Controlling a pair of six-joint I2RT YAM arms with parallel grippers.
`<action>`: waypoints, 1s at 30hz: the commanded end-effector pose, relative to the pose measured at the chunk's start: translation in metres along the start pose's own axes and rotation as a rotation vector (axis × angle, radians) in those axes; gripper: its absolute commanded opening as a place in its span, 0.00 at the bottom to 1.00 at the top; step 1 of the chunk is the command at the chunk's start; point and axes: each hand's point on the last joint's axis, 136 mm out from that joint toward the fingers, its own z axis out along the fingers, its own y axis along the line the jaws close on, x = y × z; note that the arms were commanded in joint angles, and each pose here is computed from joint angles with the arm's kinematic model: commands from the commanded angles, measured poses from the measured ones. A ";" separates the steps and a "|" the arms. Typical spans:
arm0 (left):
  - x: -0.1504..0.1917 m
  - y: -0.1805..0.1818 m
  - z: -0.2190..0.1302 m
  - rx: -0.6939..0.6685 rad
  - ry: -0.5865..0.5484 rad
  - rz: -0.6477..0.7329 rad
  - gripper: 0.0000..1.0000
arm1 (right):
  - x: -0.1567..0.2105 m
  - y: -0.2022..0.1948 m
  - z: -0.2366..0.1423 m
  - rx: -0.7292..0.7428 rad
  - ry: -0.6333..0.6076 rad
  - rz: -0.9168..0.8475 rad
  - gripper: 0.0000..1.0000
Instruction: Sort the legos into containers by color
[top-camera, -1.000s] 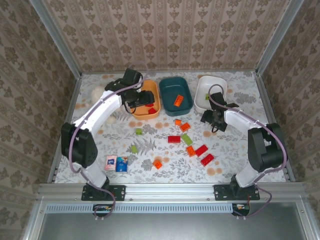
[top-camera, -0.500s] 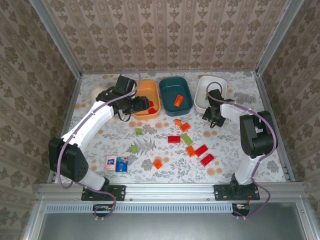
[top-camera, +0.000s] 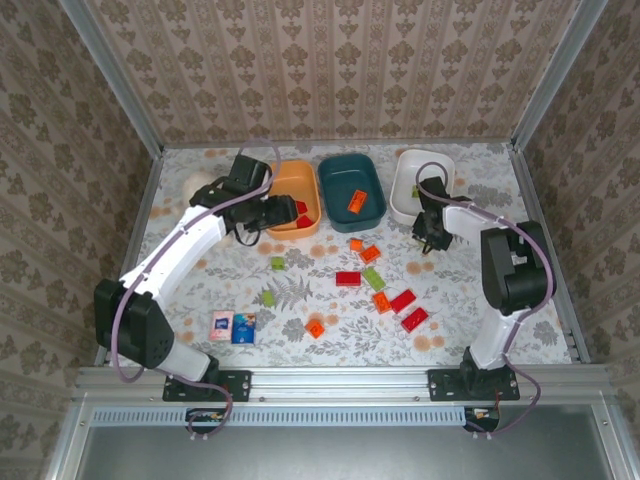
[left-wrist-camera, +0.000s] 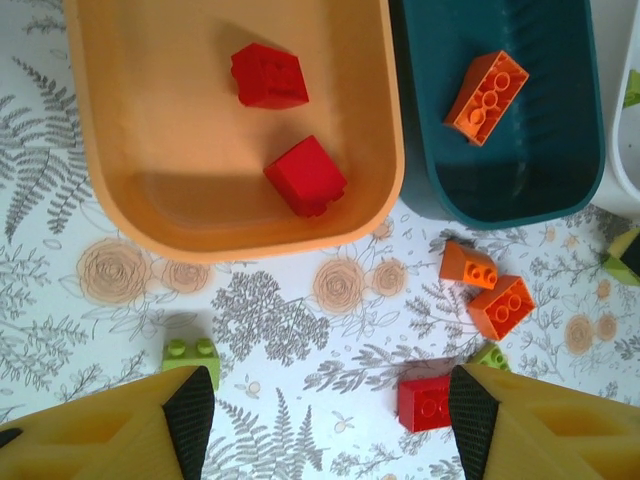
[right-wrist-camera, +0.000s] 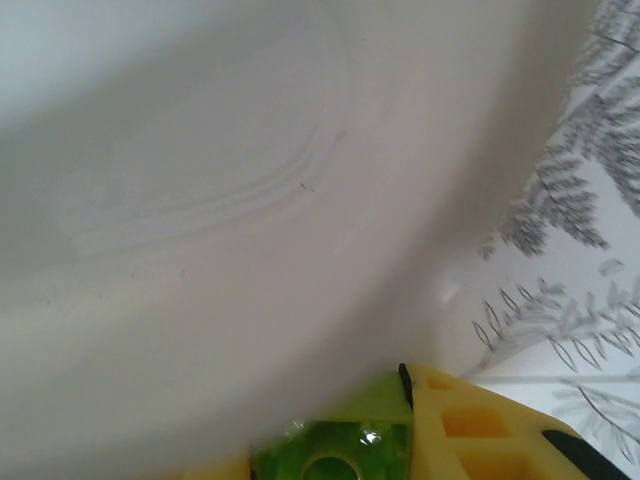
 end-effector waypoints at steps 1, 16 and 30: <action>0.009 -0.002 -0.013 0.021 -0.024 -0.016 0.67 | 0.008 -0.006 -0.048 -0.010 -0.032 0.002 0.25; 0.045 -0.012 -0.041 0.151 -0.144 -0.052 0.69 | -0.063 0.078 -0.082 -0.307 -0.053 -0.136 0.27; 0.096 -0.012 -0.040 0.120 -0.033 0.095 0.69 | -0.064 0.093 0.008 -0.235 0.186 -0.117 0.36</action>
